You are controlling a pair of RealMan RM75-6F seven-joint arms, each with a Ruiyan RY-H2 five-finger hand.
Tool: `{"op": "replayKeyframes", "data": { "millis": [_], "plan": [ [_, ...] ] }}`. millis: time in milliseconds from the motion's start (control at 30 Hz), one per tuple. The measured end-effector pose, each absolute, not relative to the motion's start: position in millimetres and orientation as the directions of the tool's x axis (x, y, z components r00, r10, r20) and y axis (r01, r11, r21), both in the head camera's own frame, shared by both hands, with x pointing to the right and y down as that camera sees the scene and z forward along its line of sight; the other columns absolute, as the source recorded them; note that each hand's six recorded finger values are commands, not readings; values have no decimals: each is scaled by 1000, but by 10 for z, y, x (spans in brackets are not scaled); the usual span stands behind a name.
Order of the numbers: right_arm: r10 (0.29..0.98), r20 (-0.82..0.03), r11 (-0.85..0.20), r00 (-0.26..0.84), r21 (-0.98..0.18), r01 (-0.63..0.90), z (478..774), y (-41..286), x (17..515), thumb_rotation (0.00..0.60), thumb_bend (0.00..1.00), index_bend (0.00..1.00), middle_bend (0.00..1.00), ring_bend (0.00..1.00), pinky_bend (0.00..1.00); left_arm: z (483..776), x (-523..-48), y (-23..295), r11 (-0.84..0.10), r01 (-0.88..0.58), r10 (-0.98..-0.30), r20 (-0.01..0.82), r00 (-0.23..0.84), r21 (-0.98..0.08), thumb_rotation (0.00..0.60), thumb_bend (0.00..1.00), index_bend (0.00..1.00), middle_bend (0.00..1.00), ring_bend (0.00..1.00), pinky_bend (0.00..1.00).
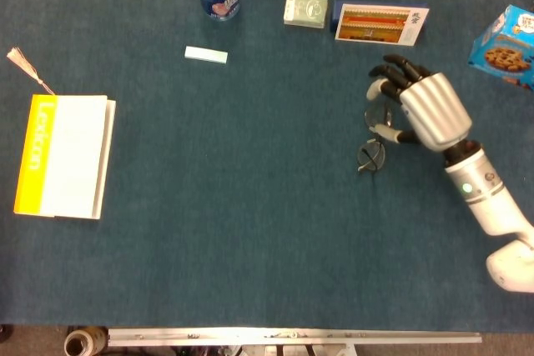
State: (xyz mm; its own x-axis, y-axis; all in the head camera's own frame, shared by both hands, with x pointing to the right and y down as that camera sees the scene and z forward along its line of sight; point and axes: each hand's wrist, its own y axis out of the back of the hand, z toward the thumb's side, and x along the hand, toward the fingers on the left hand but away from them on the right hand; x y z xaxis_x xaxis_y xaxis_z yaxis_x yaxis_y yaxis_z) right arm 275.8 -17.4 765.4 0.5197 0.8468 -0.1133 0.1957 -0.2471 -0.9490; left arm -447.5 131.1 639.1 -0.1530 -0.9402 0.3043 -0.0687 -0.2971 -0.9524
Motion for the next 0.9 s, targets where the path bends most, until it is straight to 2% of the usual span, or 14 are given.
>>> {"op": "replayKeyframes", "data": {
  "millis": [233, 533, 733, 900],
  "plan": [
    [845, -1, -179, 535, -943, 281, 7303, -288, 2614, 600, 0, 464, 344, 184, 437, 6378, -4433, 1286, -294, -62, -943, 300, -144, -954, 600, 40, 526, 505, 385, 589],
    [819, 83, -161, 568, -917, 366, 6892, -282, 2432, 600, 0, 464, 343, 184, 437, 6361, -4409, 1271, -296, -56, -943, 301, -140, -954, 600, 40, 527, 505, 385, 589],
    [795, 107, -170, 598, -906, 388, 6730, -228, 2334, 600, 0, 464, 343, 184, 437, 6357, -4401, 1266, -293, -55, -944, 298, -143, -954, 600, 40, 527, 505, 385, 588],
    [765, 88, -213, 638, -900, 380, 6713, -121, 2260, 600, 0, 464, 343, 184, 438, 6348, -4402, 1270, -292, -56, -944, 297, -144, -955, 600, 40, 527, 505, 385, 589]
  ]
}}
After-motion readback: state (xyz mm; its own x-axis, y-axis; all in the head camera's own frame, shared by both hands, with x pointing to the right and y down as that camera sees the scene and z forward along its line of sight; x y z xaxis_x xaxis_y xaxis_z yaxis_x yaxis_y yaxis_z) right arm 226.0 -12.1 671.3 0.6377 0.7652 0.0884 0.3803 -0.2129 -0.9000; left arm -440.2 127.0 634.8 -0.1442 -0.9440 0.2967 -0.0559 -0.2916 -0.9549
